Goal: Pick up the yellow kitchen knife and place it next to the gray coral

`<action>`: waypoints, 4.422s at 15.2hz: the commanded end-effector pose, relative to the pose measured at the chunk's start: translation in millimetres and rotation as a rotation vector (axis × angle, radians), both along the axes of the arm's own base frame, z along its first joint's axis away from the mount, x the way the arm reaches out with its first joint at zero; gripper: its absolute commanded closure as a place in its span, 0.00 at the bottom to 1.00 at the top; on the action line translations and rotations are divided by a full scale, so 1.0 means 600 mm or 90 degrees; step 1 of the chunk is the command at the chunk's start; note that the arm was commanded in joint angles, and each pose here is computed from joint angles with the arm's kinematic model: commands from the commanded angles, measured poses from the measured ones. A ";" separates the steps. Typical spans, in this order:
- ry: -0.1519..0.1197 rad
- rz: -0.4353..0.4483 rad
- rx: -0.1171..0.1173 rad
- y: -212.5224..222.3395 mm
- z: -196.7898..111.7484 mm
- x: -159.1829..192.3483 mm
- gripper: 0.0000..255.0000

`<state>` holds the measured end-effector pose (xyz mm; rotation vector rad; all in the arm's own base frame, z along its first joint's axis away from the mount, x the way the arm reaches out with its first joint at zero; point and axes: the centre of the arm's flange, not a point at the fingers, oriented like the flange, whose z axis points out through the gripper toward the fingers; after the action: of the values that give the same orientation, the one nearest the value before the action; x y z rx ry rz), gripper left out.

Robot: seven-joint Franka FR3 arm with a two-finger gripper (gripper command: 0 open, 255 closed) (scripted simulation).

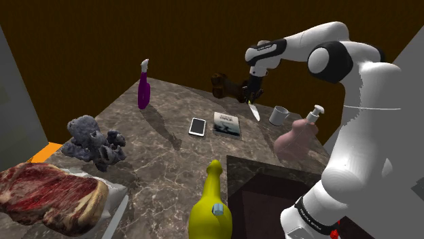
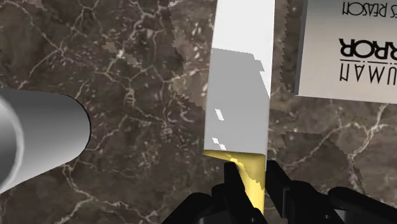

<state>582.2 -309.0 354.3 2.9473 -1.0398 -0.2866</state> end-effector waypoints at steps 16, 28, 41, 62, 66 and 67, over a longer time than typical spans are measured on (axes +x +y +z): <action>0.000 0.000 0.000 -0.001 0.151 -0.001 1.00; 0.000 0.000 0.000 0.064 0.228 -0.012 1.00; 0.000 0.000 0.000 0.346 0.228 -0.061 1.00; 0.000 0.000 0.000 0.801 0.229 -0.139 1.00; 0.000 0.000 0.000 0.888 0.229 -0.154 1.00; 0.000 0.000 0.000 0.910 0.229 -0.158 1.00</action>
<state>491.4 222.6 491.9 2.9480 -1.0378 -0.2874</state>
